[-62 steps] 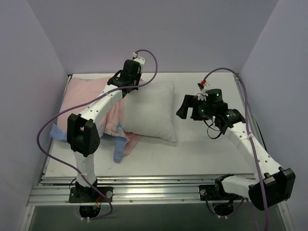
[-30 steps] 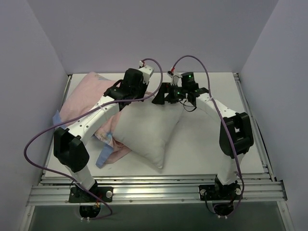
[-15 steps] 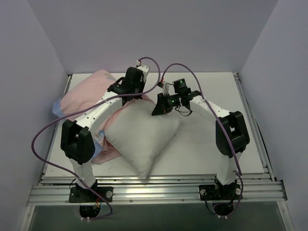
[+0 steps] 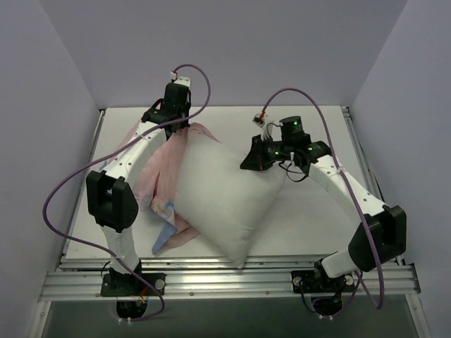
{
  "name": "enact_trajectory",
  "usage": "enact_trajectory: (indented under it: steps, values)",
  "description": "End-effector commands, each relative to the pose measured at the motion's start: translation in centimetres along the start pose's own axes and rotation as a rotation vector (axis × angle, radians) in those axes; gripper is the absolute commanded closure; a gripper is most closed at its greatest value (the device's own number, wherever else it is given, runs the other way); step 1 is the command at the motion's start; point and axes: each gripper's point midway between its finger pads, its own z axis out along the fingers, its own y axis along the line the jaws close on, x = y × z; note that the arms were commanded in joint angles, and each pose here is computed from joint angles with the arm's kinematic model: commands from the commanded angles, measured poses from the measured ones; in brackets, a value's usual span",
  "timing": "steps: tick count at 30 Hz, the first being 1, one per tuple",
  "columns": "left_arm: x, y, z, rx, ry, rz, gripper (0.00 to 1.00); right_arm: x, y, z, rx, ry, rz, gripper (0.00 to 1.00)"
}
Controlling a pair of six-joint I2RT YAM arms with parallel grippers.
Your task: Remove the pillowcase from the pillow
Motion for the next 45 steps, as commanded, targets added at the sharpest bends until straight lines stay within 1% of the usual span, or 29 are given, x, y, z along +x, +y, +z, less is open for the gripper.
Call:
enact_trajectory:
  steps: [1, 5, 7, 11, 13, 15, 16, 17, 19, 20, 21, 22, 23, 24, 25, 26, 27, 28, 29, 33, 34, 36, 37, 38, 39, 40, 41, 43, 45]
  values:
    - [-5.1, 6.9, 0.1, -0.232, -0.132, -0.057, 0.98, 2.6, 0.5, -5.4, 0.059, 0.034, 0.124, 1.00]
    - [-4.4, 8.0, 1.7, -0.285, -0.099, -0.047, 0.98, 4.2, 0.0, -9.0, 0.144, 0.043, 0.147, 1.00]
    - [-4.3, 7.8, 2.1, -0.277, -0.087, -0.054, 0.98, 4.9, -0.7, -9.6, 0.187, 0.053, 0.160, 1.00]
    - [-3.9, 3.9, 3.9, -0.122, -0.073, -0.095, 0.96, 5.9, -3.8, -10.7, 0.324, 0.047, 0.227, 1.00]
    - [-4.4, 1.1, 4.2, -0.027, -0.087, -0.104, 0.95, 5.2, -6.1, -11.5, 0.460, 0.008, 0.241, 1.00]
    - [-5.4, -1.2, 3.9, 0.062, -0.114, -0.110, 0.92, 3.9, -7.3, -12.2, 0.540, -0.026, 0.228, 1.00]
    - [-5.9, -2.0, 3.5, 0.093, -0.129, -0.115, 0.89, 3.5, -7.8, -12.4, 0.573, -0.033, 0.215, 0.96]
    - [-6.6, -3.4, 2.9, 0.135, -0.146, -0.119, 0.79, 3.3, -8.8, -12.6, 0.623, -0.026, 0.212, 0.90]
    - [-8.1, -5.3, 1.5, 0.227, -0.189, -0.133, 0.66, 1.7, -8.7, -12.8, 0.647, -0.044, 0.184, 0.74]
    - [-9.3, -5.8, -0.1, 0.259, -0.218, -0.163, 0.58, 1.3, -8.7, -12.5, 0.658, -0.037, 0.168, 0.57]
    - [-9.8, -6.9, -1.3, 0.297, -0.235, -0.172, 0.38, 0.7, -8.9, -12.7, 0.715, -0.043, 0.135, 0.50]
    - [-10.1, -7.6, -2.3, 0.334, -0.245, -0.179, 0.31, -0.7, -6.9, -11.7, 0.698, -0.058, 0.060, 0.39]
    - [-11.5, -7.3, -4.8, 0.351, -0.287, -0.204, 0.24, -1.3, -6.3, -11.1, 0.711, -0.061, 0.023, 0.34]
    - [-10.9, -7.6, -5.5, 0.357, -0.280, -0.208, 0.15, -1.9, -6.0, -11.1, 0.742, -0.074, -0.006, 0.30]
    - [-11.9, -6.8, -7.9, 0.352, -0.315, -0.230, 0.13, -2.8, -4.4, -10.2, 0.716, -0.095, -0.048, 0.25]
    - [-11.9, -6.3, -8.8, 0.349, -0.315, -0.261, 0.11, -3.2, -4.0, -10.1, 0.730, -0.110, -0.069, 0.23]
    - [-10.3, -5.6, -8.9, 0.322, -0.270, -0.267, 0.08, -3.7, -3.6, -10.0, 0.742, -0.127, -0.094, 0.21]
    - [-10.5, -4.5, -10.9, 0.309, -0.284, -0.286, 0.08, -4.0, -2.2, -9.2, 0.715, -0.141, -0.134, 0.17]
    - [-9.8, -3.5, -11.3, 0.276, -0.268, -0.306, 0.08, -4.0, -1.7, -8.8, 0.708, -0.142, -0.157, 0.16]
    - [-4.3, -0.8, -13.4, 0.231, -0.148, -0.312, 0.08, -2.7, 1.2, -5.8, 0.620, -0.078, -0.289, 0.10]
    - [-2.1, -0.2, -14.0, 0.230, -0.114, -0.316, 0.09, -2.3, 2.1, -5.0, 0.590, -0.066, -0.312, 0.08]
    - [0.4, -0.4, -14.8, 0.271, -0.063, -0.326, 0.09, -0.9, 4.1, -2.9, 0.531, -0.025, -0.363, 0.06]
    - [0.9, -0.3, -16.2, 0.298, -0.071, -0.333, 0.10, -0.5, 4.6, -2.2, 0.517, -0.009, -0.379, 0.05]
    - [3.7, -0.5, -15.5, 0.301, -0.012, -0.322, 0.11, 0.3, 4.6, -1.2, 0.511, 0.024, -0.393, 0.04]
    - [4.9, -0.5, -15.7, 0.310, 0.007, -0.320, 0.11, 1.2, 5.5, -0.3, 0.494, 0.048, -0.418, 0.03]
    - [5.8, -0.8, -16.4, 0.340, 0.018, -0.322, 0.12, 1.7, 5.5, 0.1, 0.497, 0.066, -0.428, 0.02]
    - [8.2, -0.8, -15.8, 0.335, 0.073, -0.322, 0.12, 2.4, 4.9, 0.9, 0.518, 0.095, -0.434, 0.02]
    - [9.8, -1.4, -16.2, 0.376, 0.099, -0.315, 0.13, 3.6, 3.6, 1.8, 0.558, 0.131, -0.438, 0.01]
    - [11.9, -1.7, -15.8, 0.389, 0.132, -0.304, 0.13, 4.8, 1.1, 2.3, 0.657, 0.176, -0.442, 0.01]
